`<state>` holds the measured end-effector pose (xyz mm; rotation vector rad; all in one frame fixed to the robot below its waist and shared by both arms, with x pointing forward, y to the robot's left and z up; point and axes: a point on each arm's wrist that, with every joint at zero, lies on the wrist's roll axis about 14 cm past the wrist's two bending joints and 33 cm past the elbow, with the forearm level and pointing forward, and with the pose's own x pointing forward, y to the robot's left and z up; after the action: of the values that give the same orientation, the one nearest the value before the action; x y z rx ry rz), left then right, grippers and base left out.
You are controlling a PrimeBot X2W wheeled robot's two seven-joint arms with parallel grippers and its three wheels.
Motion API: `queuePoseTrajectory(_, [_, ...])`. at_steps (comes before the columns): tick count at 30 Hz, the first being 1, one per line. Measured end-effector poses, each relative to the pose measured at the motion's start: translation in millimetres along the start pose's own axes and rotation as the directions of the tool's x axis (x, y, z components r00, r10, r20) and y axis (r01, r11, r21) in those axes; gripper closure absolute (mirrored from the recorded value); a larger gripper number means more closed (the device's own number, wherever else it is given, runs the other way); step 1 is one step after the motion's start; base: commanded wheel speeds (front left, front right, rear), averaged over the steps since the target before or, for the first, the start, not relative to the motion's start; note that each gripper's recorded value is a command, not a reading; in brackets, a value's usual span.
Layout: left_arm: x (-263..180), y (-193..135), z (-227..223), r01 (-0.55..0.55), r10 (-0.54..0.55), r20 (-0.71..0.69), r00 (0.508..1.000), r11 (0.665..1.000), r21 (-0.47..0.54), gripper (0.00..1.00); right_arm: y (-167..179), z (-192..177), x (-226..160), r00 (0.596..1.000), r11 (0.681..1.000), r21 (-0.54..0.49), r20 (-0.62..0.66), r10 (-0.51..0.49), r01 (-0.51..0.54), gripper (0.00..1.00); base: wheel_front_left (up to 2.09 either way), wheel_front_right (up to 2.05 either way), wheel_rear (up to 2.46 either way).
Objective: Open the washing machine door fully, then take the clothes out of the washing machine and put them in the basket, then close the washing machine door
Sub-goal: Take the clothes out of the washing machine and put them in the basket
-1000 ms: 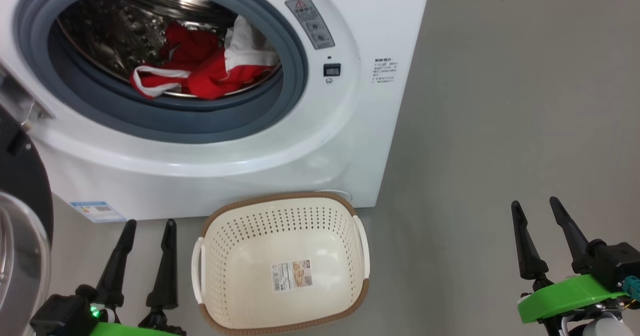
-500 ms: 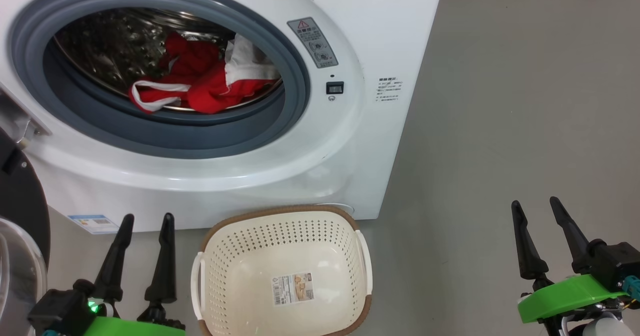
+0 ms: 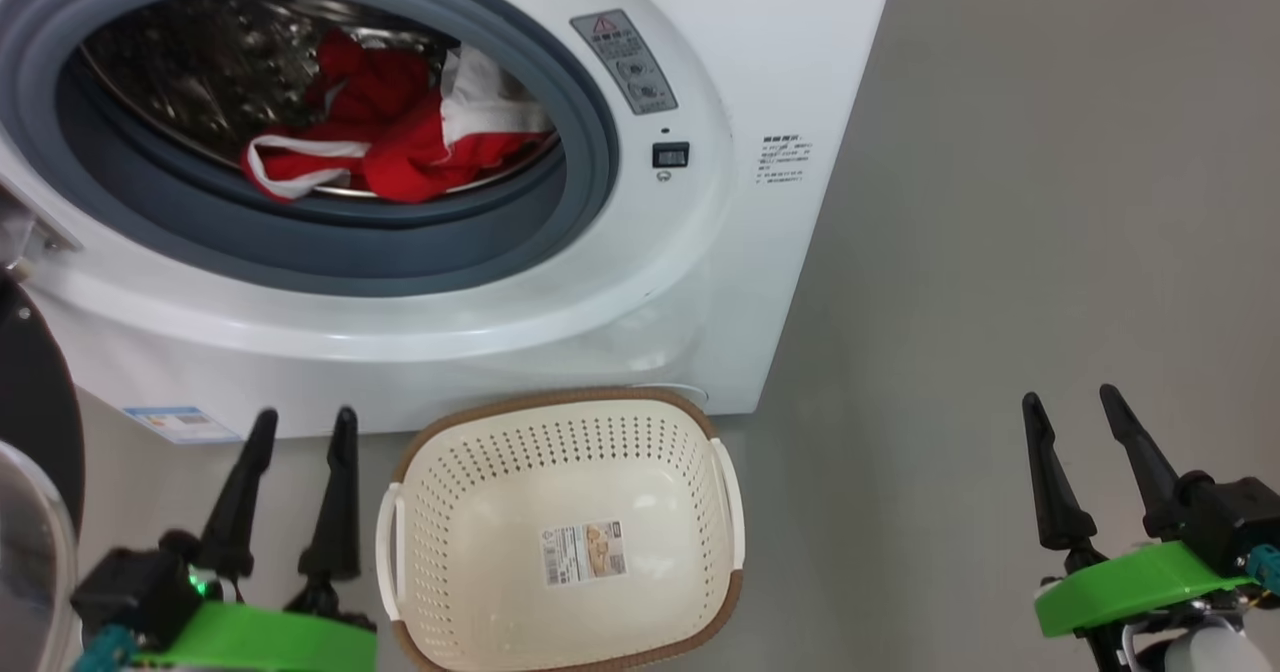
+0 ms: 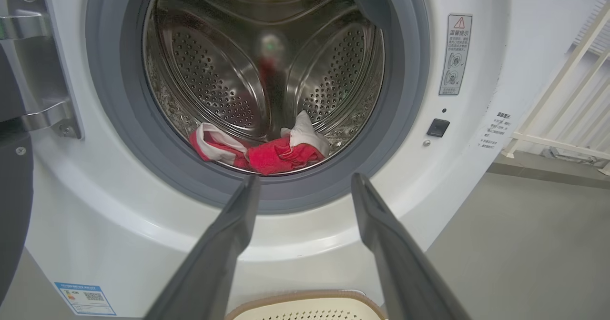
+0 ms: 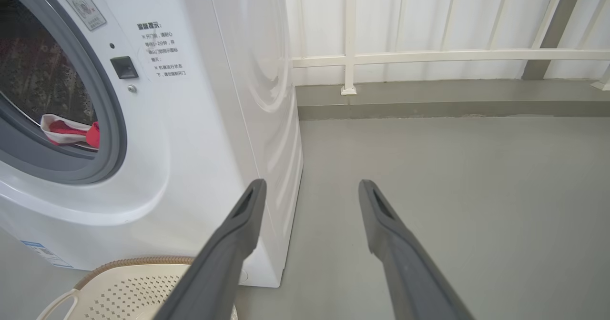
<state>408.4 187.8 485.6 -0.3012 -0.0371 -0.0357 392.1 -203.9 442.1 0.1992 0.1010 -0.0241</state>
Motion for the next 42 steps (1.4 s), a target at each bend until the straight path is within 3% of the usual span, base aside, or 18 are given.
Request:
queuePoseTrajectory(8, [36,-3,-15,0.021,-0.021,-0.032,0.999,1.0,0.013,0.0,-1,-5,16,1.0,1.0,0.006,-0.006,-0.006,0.006,0.0,0.0,0.0,0.0])
queuePoseTrajectory(18, [111,-17,-43,0.09,-0.083,-0.104,0.991,0.994,0.055,0.0,-4,-23,37,0.999,0.999,0.018,-0.042,-0.027,0.028,0.0,0.0,0.0,0.0])
queuePoseTrajectory(34, [208,-14,-89,0.099,-0.065,-0.262,0.963,0.988,0.12,0.0,-24,-46,52,0.993,0.997,0.002,-0.086,-0.08,0.081,0.0,0.0,0.0,0.0])
queuePoseTrajectory(42, [235,-18,-106,0.101,-0.055,-0.318,0.946,0.986,0.132,0.0,-26,-48,63,0.993,0.996,0.029,-0.081,-0.084,0.086,0.0,0.0,0.0,0.0])
